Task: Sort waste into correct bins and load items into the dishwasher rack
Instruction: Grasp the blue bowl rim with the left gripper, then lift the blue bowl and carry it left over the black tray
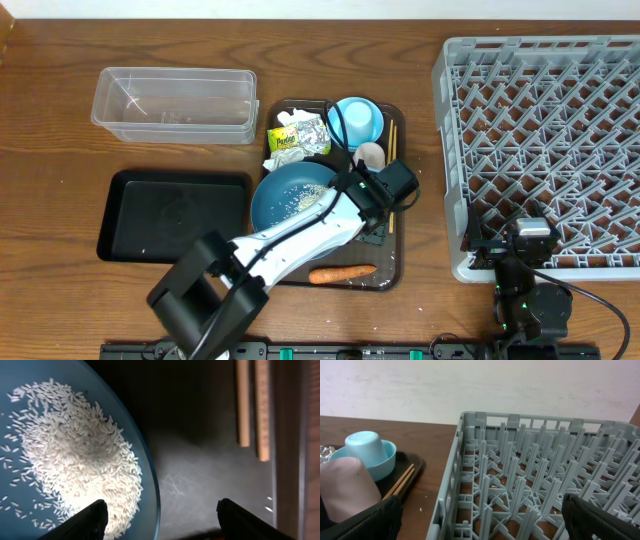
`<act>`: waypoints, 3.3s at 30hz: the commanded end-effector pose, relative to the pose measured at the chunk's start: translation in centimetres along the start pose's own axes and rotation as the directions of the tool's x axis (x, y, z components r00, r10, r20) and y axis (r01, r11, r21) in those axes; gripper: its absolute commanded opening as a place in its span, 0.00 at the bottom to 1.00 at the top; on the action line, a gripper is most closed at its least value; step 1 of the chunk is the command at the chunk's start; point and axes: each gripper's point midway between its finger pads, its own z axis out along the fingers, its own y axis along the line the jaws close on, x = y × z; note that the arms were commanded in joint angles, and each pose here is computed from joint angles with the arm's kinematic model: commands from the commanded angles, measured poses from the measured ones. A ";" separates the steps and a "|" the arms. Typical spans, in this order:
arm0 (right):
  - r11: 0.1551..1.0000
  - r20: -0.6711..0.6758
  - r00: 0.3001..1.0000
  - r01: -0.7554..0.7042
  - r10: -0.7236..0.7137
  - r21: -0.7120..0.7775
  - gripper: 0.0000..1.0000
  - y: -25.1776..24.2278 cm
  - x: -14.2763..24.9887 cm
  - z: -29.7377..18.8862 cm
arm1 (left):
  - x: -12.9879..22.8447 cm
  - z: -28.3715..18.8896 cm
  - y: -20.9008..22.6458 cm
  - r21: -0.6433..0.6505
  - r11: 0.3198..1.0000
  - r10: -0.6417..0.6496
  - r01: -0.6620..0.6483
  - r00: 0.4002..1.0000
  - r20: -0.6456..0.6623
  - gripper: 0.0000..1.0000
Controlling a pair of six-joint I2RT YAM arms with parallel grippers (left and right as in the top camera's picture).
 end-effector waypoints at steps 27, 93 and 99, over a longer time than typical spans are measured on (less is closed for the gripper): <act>1.000 0.000 1.000 -0.003 0.003 0.004 0.99 -0.1 0.1 0.0 | 0.9 3.0 0.8 -0.073 0.997 -0.003 -0.001 0.999 -0.053 0.20; 1.000 0.000 1.000 -0.003 0.003 0.004 0.99 -0.1 0.1 0.0 | -6.3 -12.0 14.9 0.189 0.883 -0.463 0.429 0.861 0.211 0.06; 1.000 0.000 1.000 -0.003 0.003 0.004 0.99 -0.1 0.1 0.0 | -6.6 -11.9 17.8 0.248 0.824 -0.555 0.510 0.815 0.167 0.06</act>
